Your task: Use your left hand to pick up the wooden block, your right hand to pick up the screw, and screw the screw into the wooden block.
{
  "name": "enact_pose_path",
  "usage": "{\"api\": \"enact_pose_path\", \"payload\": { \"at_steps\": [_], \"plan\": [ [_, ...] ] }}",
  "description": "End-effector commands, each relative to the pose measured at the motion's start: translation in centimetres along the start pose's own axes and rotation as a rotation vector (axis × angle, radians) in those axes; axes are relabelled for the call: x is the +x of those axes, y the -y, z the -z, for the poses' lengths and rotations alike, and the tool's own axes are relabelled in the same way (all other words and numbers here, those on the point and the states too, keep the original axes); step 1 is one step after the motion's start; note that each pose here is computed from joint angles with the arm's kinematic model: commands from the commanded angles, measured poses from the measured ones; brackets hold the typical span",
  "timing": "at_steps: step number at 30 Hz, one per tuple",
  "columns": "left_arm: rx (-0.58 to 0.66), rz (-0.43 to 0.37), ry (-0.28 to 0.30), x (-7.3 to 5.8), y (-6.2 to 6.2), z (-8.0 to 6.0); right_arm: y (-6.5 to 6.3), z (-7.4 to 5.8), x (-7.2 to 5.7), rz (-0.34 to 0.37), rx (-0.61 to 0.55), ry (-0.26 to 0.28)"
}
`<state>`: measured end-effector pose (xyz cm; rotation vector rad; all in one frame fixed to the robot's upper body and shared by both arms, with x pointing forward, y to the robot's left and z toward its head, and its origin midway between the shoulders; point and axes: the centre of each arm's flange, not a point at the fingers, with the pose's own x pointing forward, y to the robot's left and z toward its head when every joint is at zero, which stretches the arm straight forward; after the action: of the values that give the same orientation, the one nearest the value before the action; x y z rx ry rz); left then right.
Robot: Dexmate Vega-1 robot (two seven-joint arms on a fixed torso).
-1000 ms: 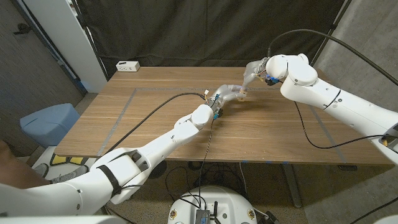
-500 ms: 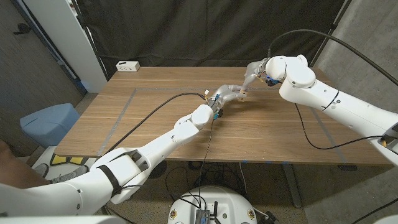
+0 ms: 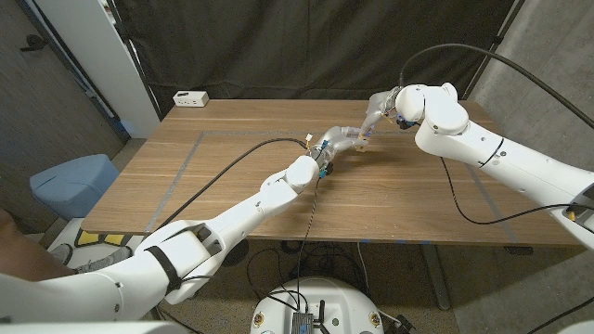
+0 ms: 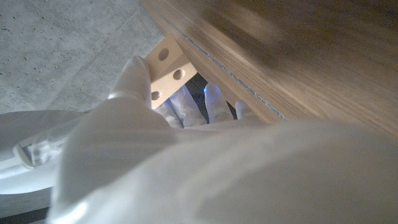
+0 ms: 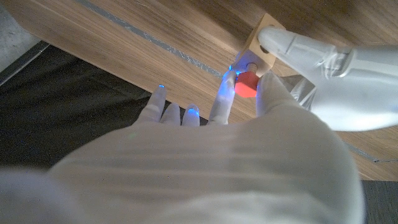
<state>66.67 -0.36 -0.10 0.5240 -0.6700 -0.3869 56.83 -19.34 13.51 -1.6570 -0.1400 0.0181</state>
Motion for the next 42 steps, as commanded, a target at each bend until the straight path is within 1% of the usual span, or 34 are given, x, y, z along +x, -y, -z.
{"api": "enact_pose_path", "payload": {
  "at_steps": [1,9,24,40,42],
  "plan": [
    [0.003,0.001,-0.001,-0.21,0.13,-0.01,-0.34,-0.32,0.17,-0.001,-0.023,-0.012],
    [0.004,0.004,-0.003,-0.27,0.16,0.01,-0.45,-0.46,0.35,0.0,-0.041,-0.03],
    [0.005,0.003,-0.004,-0.39,0.21,0.04,-0.82,-0.49,0.19,0.008,-0.066,-0.073],
    [0.004,-0.001,-0.003,-0.69,0.39,-0.01,-1.03,-0.53,-0.27,0.023,-0.068,-0.088],
    [0.005,-0.001,-0.003,-0.71,0.41,-0.03,-1.02,-0.53,-0.36,0.016,-0.073,-0.088]
  ]
}}
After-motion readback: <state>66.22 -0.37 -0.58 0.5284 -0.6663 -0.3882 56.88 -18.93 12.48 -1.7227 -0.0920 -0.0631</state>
